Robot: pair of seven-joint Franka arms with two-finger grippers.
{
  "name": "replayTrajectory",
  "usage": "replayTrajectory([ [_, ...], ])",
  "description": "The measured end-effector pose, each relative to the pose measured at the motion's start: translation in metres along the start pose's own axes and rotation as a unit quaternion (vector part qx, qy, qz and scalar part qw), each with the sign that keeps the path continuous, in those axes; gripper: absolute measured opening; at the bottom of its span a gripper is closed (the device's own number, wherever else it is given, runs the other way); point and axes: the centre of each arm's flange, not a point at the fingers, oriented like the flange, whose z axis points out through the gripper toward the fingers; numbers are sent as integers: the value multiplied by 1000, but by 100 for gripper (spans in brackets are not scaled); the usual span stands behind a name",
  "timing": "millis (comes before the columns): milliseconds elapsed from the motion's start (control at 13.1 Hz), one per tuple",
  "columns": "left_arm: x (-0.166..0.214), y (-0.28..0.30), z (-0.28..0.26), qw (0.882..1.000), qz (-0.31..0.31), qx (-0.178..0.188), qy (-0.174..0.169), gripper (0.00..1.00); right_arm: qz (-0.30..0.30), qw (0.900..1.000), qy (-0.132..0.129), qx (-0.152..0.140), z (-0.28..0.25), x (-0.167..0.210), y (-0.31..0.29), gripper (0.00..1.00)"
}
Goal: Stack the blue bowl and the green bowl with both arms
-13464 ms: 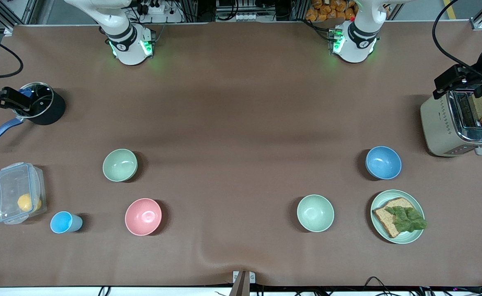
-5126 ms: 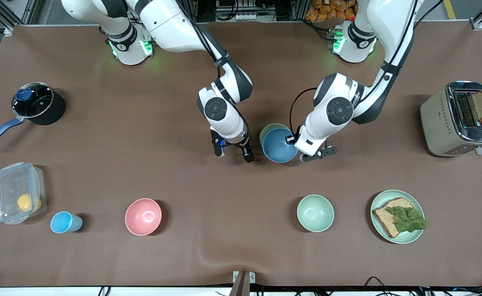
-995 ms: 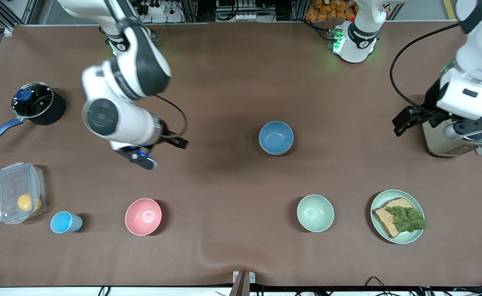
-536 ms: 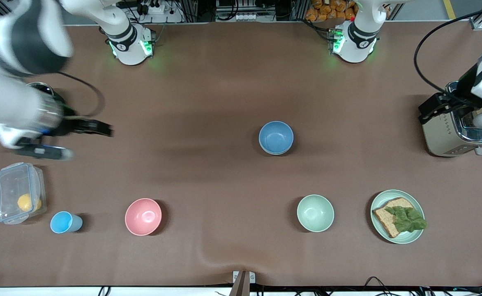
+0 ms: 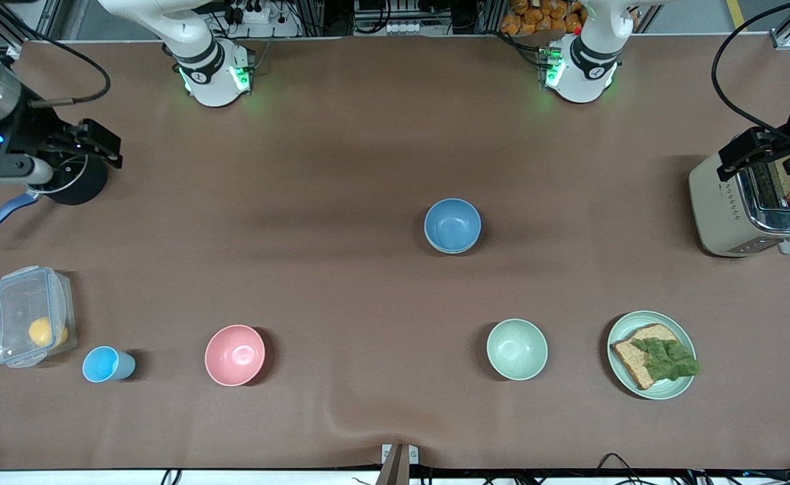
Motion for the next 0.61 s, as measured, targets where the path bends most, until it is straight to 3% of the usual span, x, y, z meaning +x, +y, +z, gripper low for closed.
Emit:
replayTrajectory([
  [612, -2, 3, 1, 1000, 2, -8, -9, 100, -17, 1000, 4, 1, 0, 1, 23, 100],
])
